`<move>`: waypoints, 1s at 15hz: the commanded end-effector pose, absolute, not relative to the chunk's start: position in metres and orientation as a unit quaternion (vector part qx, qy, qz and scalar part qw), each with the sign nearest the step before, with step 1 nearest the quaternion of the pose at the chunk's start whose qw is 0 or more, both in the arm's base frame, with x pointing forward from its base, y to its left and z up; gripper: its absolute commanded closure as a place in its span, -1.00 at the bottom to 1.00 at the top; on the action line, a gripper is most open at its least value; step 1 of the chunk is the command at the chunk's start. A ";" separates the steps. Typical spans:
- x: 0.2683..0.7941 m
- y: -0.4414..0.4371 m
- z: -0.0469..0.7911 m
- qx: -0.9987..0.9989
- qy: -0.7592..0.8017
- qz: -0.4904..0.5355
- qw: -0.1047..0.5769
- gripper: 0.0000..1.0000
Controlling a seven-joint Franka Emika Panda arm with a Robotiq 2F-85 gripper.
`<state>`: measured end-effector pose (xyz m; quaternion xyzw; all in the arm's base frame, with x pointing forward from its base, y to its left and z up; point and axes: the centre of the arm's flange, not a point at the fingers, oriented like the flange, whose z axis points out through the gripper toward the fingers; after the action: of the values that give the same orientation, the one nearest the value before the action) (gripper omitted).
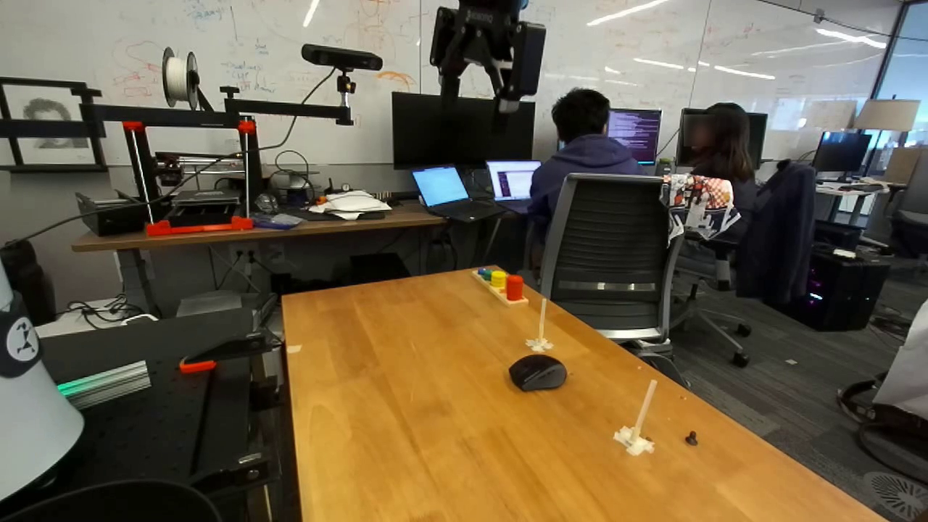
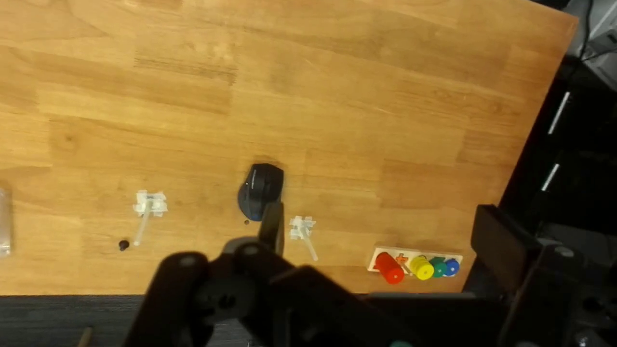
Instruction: Left click the mouse
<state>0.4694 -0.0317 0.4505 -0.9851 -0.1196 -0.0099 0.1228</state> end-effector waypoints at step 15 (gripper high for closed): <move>0.593 0.020 0.301 -0.997 -0.047 0.054 0.007 -1.00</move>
<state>0.5637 0.0087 0.3168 -0.9970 -0.0594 0.0381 0.0325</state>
